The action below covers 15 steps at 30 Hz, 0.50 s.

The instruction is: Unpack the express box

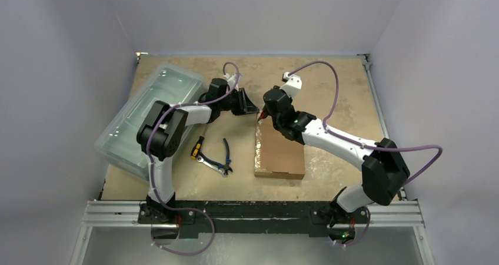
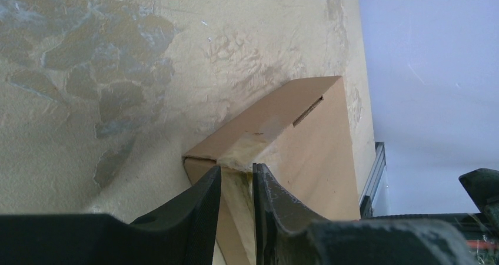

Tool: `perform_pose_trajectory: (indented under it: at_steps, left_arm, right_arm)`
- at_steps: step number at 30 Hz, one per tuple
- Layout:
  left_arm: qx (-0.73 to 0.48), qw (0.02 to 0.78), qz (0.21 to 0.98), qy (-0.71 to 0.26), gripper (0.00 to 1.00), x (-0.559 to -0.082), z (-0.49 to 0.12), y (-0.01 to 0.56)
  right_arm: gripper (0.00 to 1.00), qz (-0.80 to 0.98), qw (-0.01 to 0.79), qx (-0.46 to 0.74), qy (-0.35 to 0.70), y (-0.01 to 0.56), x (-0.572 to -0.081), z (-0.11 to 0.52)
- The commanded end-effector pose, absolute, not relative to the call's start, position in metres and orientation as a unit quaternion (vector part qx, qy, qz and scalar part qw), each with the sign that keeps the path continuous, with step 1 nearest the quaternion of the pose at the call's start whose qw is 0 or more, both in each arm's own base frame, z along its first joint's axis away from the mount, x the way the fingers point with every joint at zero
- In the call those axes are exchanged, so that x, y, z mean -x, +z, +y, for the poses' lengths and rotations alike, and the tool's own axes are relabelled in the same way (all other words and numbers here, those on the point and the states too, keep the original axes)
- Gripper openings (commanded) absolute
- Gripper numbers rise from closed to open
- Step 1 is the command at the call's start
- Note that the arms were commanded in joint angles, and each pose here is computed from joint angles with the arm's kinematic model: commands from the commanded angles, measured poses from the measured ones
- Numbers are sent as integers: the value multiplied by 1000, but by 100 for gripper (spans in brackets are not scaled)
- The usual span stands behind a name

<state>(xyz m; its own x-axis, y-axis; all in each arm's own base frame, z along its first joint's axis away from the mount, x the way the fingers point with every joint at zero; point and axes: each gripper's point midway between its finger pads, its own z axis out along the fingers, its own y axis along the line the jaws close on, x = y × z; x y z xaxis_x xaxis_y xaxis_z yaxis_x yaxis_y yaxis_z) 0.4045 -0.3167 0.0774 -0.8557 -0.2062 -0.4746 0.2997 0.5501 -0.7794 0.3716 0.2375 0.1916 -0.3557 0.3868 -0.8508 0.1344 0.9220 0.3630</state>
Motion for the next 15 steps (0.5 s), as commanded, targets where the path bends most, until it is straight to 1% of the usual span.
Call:
perform_pose_trajectory:
  at_steps: [1,9,15]
  left_arm:
    - [-23,273,838,-472,25,-406,-315,74]
    - [-23,276,837,-472,24,-407,-315,76]
    - [-24,275,837,-472,24,-406,-315,77]
  right_arm:
    - [0,788,571,-176,147,221,-379,245]
    - [0,797,564,-171,134,208,-382,246]
    - [0,795,567,-174,129,213,-378,241]
